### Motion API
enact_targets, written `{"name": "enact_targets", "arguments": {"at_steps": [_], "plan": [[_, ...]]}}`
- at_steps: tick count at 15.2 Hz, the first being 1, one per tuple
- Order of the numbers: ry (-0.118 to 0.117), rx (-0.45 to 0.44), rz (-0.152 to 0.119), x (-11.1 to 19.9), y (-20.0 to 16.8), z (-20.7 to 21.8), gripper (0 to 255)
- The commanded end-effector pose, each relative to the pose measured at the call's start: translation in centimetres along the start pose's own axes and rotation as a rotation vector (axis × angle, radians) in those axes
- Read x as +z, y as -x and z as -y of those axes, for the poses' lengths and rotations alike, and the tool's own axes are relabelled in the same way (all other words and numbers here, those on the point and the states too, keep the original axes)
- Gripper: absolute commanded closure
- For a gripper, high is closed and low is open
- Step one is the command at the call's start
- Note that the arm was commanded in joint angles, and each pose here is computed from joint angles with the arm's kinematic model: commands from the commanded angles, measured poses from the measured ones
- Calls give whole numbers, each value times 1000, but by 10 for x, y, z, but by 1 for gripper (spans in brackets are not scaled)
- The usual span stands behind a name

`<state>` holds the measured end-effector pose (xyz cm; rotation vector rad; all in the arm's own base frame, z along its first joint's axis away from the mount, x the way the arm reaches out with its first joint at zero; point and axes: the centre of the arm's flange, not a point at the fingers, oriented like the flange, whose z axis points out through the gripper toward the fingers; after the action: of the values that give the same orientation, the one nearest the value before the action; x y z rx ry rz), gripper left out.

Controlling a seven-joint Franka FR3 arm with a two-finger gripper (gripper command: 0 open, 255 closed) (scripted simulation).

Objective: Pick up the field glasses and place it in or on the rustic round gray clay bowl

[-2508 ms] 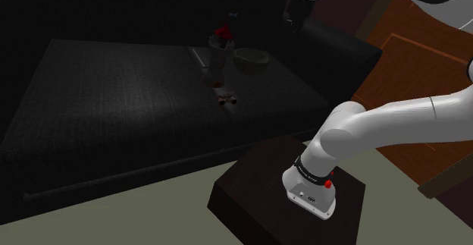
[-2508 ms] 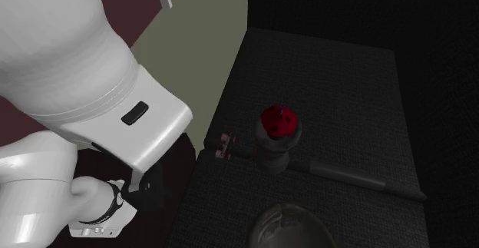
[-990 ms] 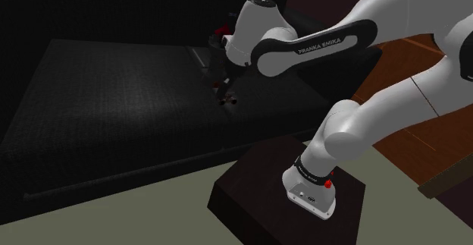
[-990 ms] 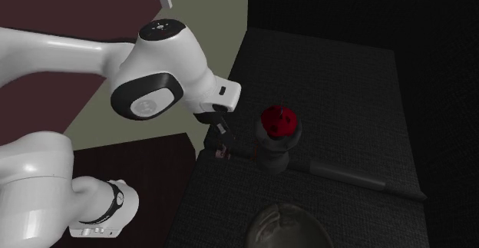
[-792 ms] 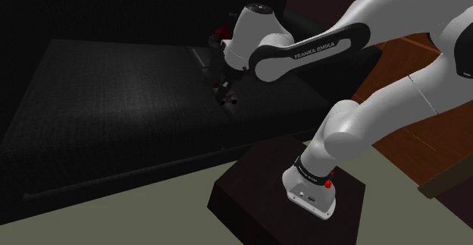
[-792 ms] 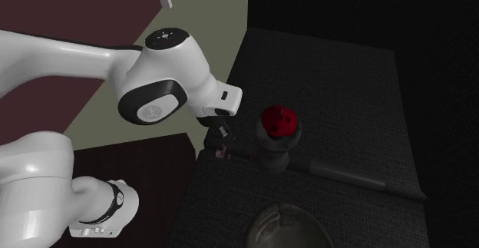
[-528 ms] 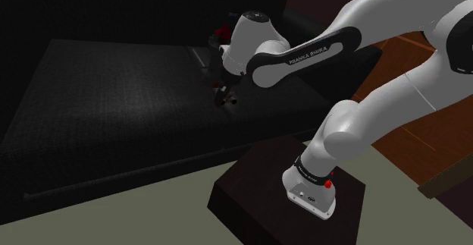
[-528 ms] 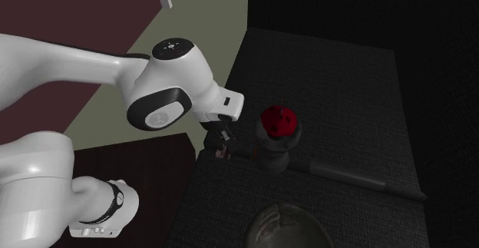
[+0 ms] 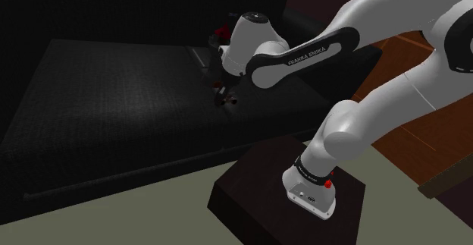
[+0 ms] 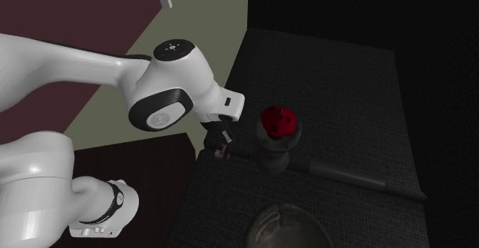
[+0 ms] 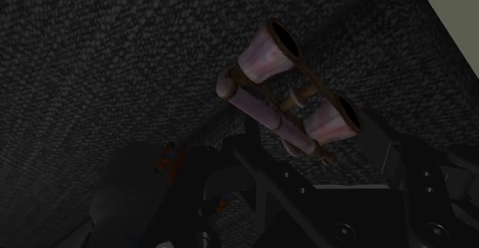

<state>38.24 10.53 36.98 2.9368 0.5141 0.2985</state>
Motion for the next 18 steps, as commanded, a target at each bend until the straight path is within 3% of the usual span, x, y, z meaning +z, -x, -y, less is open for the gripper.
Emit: {"name": "enact_targets", "arguments": {"at_steps": [1,9,18], "plan": [[0,1,3,1,1,-1,255],[0,1,3,1,1,-1,255],[0,1,3,-45,-7,-9,255]]}}
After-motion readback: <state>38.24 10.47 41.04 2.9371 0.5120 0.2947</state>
